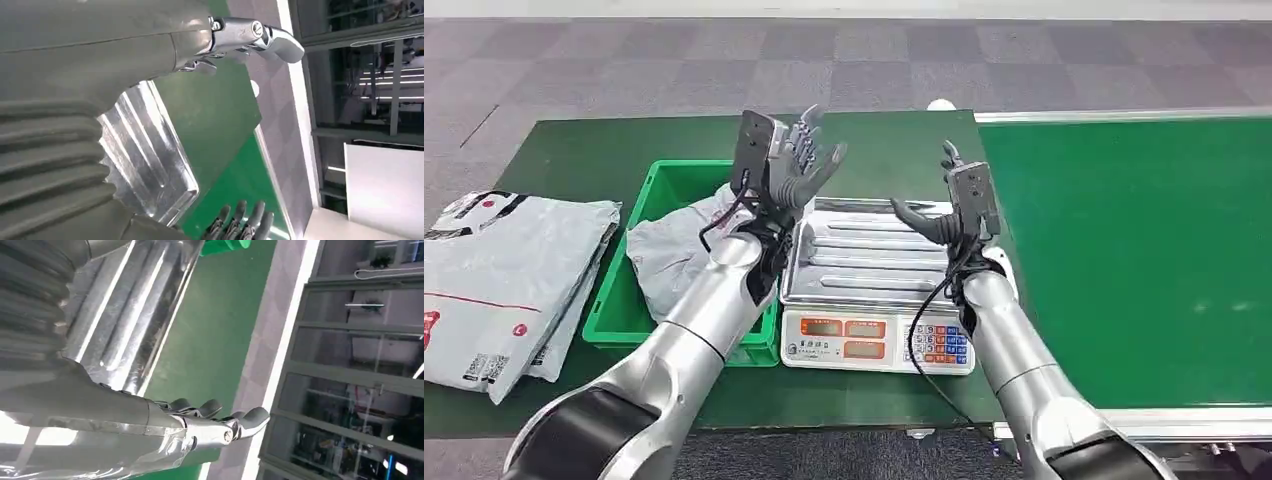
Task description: Moved the parcel from conveyor to table for the left to box.
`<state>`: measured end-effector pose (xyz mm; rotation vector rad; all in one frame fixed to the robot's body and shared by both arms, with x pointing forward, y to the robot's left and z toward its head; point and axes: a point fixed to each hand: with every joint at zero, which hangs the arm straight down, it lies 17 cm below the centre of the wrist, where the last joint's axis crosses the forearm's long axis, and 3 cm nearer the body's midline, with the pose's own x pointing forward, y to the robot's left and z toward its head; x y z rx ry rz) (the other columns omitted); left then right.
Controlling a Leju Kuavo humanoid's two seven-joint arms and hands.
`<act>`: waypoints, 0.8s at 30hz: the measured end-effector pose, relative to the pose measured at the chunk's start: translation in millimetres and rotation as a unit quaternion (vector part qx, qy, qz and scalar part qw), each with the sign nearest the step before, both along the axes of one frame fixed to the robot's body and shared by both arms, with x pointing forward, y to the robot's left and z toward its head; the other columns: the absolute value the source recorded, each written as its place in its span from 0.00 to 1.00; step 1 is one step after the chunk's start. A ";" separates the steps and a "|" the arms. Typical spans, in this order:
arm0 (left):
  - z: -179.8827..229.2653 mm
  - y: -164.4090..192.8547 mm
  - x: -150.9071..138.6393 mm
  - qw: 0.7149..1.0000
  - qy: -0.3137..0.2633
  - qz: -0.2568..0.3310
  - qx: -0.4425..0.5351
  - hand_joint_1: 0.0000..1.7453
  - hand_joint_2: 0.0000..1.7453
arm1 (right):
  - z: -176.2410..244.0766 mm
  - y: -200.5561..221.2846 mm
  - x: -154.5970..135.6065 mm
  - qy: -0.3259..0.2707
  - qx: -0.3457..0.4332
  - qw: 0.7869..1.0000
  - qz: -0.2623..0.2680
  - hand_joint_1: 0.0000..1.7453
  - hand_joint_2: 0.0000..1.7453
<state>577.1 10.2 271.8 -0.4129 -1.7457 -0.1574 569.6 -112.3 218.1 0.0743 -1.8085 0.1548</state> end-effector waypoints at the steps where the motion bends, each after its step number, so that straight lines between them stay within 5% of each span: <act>1: -0.6 -0.4 -0.2 1.000 0.001 0.000 0.000 0.00 0.00 | -0.5 0.0 -0.2 0.000 0.000 1.000 0.000 0.00 1.00; 24: -2.6 -3.3 -1.3 1.000 0.004 -0.002 -0.001 0.00 0.00 | -1.9 0.1 -0.7 0.002 0.000 1.000 0.000 0.00 1.00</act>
